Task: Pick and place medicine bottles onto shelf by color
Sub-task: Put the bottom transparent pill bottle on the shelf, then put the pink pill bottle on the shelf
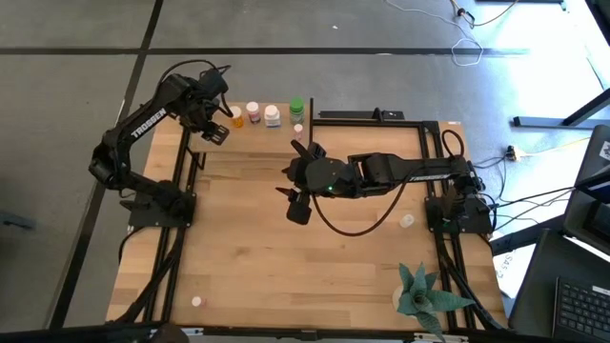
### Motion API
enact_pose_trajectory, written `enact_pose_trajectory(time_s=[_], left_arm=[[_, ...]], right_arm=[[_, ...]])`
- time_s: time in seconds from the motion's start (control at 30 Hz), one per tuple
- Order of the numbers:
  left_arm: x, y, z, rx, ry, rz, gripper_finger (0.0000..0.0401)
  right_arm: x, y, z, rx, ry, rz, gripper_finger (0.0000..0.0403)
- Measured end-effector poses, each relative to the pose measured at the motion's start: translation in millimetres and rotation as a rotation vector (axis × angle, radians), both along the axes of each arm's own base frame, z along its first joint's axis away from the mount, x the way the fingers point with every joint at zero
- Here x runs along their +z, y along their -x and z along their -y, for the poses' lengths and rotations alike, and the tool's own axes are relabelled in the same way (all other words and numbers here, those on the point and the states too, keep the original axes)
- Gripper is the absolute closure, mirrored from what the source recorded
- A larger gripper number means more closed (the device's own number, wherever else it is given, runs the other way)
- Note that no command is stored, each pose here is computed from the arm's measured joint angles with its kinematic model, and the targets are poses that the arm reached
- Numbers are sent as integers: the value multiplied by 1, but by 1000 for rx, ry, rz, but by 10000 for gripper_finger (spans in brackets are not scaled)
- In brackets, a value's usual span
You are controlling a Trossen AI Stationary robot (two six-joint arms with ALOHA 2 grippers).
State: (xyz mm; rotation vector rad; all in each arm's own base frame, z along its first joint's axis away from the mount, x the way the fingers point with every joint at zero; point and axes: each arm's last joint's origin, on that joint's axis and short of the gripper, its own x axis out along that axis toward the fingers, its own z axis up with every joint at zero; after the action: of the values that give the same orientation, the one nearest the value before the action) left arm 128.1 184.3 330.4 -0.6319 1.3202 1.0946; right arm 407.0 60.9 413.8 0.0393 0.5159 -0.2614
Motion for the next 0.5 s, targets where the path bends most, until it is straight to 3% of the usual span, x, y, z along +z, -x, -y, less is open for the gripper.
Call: enact_pose_trajectory(time_s=[0.5], left_arm=[[1, 1, 0, 34, -22, -12, 171]], right_arm=[[0, 0, 0, 0, 0, 0, 182]])
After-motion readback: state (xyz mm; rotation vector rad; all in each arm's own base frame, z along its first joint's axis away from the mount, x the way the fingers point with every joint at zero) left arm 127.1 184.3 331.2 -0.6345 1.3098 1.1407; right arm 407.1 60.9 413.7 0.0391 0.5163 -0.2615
